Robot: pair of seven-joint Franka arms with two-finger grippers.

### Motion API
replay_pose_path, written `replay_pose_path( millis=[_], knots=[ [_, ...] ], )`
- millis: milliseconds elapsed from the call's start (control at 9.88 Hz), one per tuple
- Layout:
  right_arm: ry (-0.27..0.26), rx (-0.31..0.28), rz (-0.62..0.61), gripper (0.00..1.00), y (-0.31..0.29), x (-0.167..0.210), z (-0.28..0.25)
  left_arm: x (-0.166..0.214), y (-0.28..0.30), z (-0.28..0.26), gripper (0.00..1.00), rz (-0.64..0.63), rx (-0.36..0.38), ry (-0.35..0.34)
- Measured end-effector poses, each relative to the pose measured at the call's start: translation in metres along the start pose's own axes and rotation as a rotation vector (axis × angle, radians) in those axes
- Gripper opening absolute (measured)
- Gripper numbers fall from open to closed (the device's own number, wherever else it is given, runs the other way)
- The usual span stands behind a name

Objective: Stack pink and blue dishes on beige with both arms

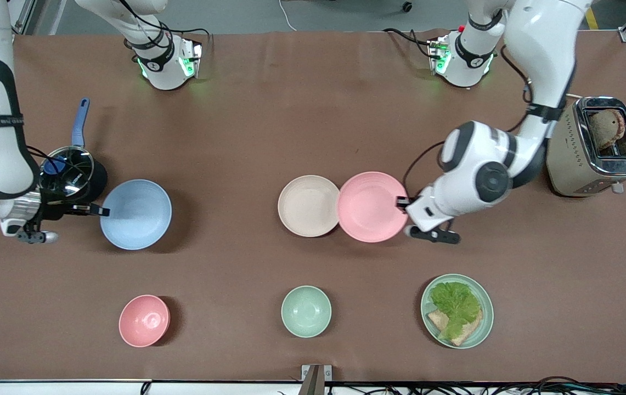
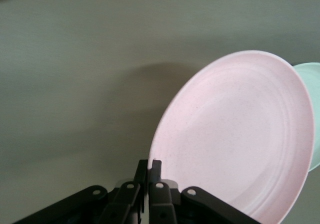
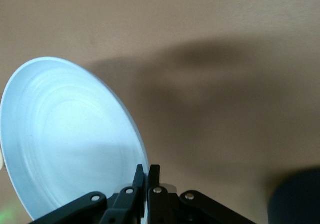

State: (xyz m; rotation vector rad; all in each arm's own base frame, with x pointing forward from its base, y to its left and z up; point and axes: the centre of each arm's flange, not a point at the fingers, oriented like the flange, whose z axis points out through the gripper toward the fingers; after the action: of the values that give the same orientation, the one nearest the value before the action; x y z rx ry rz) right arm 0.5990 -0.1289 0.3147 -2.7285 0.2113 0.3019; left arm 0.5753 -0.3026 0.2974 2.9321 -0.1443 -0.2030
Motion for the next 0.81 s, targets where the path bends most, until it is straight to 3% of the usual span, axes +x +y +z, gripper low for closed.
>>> replay_pose_path(
  millis=[203,506,810],
  knots=[
    [0.005,-0.022,0.055,0.04,-0.068,0.0,-0.035,-0.016,0.056,0.029,0.04,-0.04,-0.001,0.005],
    [-0.011,-0.106,0.123,0.04,-0.206,-0.01,0.007,-0.023,0.09,0.071,0.04,-0.02,-0.015,0.03],
    [-0.047,-0.118,0.163,0.04,-0.297,-0.039,0.045,-0.012,0.091,0.083,0.12,-0.024,-0.028,0.048]
  ],
)
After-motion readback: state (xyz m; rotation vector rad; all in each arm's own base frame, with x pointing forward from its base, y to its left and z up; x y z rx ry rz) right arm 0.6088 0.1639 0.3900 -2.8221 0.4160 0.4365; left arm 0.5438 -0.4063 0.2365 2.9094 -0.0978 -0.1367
